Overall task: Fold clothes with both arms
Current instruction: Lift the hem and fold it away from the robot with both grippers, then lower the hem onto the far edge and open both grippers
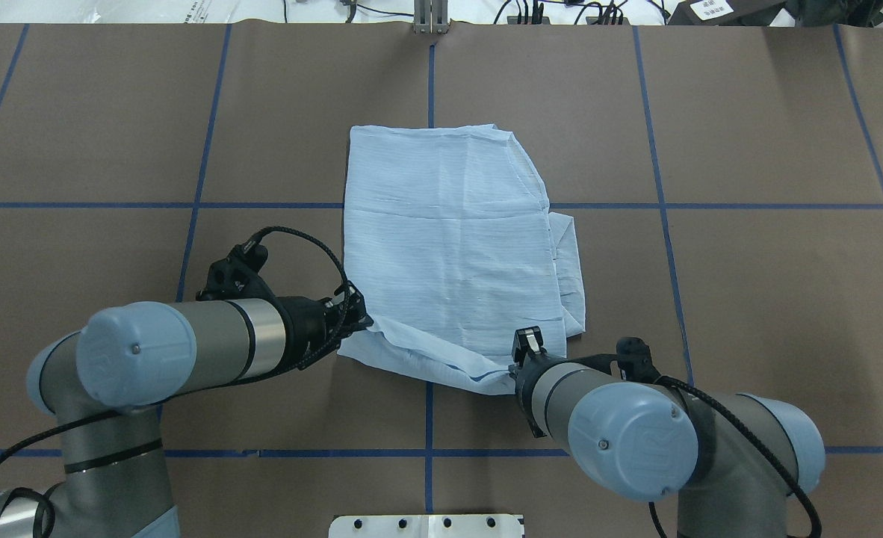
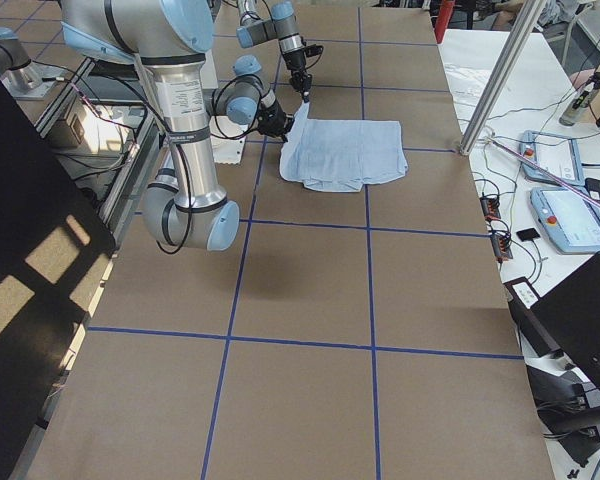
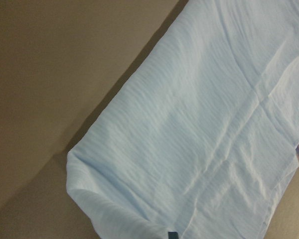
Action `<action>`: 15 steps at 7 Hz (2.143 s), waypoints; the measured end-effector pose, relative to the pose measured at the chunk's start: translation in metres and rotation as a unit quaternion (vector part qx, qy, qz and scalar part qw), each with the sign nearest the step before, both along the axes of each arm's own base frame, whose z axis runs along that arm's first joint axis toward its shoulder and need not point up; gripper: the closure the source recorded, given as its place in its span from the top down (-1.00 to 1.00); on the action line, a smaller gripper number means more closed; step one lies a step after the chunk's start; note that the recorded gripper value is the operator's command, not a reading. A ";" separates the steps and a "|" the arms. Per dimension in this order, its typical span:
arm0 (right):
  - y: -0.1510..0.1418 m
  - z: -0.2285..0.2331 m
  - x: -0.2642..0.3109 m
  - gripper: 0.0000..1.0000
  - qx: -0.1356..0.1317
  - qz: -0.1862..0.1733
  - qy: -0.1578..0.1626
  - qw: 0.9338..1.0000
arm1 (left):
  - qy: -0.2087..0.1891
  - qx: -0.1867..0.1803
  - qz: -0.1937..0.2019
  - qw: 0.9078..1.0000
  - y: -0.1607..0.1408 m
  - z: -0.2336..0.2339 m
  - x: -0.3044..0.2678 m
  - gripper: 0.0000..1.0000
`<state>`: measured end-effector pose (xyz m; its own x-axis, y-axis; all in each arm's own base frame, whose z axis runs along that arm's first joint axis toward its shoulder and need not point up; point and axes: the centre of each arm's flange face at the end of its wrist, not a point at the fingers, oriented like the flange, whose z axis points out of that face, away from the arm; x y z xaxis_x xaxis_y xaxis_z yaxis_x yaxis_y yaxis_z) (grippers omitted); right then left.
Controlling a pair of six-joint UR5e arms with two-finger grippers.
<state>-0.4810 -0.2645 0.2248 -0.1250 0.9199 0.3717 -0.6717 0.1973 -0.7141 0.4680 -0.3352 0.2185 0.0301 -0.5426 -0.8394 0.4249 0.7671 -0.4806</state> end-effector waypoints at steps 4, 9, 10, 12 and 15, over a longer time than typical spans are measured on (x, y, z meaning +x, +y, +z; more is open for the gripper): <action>-0.132 -0.016 0.022 -1.00 0.017 0.010 0.027 0.999 | -0.020 0.026 -0.041 0.999 -0.093 -0.010 -0.019 -1.00; -0.320 -0.048 -0.025 -1.00 0.019 0.020 0.053 0.998 | -0.058 0.046 -0.072 0.995 -0.185 0.013 0.012 -1.00; -0.344 -0.038 -0.037 -1.00 0.026 0.013 0.064 0.998 | -0.064 0.052 -0.077 0.994 -0.208 0.023 0.024 -1.00; -0.366 -0.004 -0.053 -1.00 0.037 -0.009 0.089 0.995 | -0.078 0.066 -0.088 0.991 -0.255 0.033 0.039 -1.00; -0.376 0.015 -0.055 -1.00 0.049 -0.023 0.105 0.993 | -0.102 0.084 -0.100 0.986 -0.295 0.037 0.030 -1.00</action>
<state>-0.5358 -0.6405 0.2402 0.0066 0.8814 0.4723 -0.7921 0.2929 -0.5356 0.4978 -0.6305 0.2558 0.1146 -0.4085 -0.9055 0.6506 0.7197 -0.2424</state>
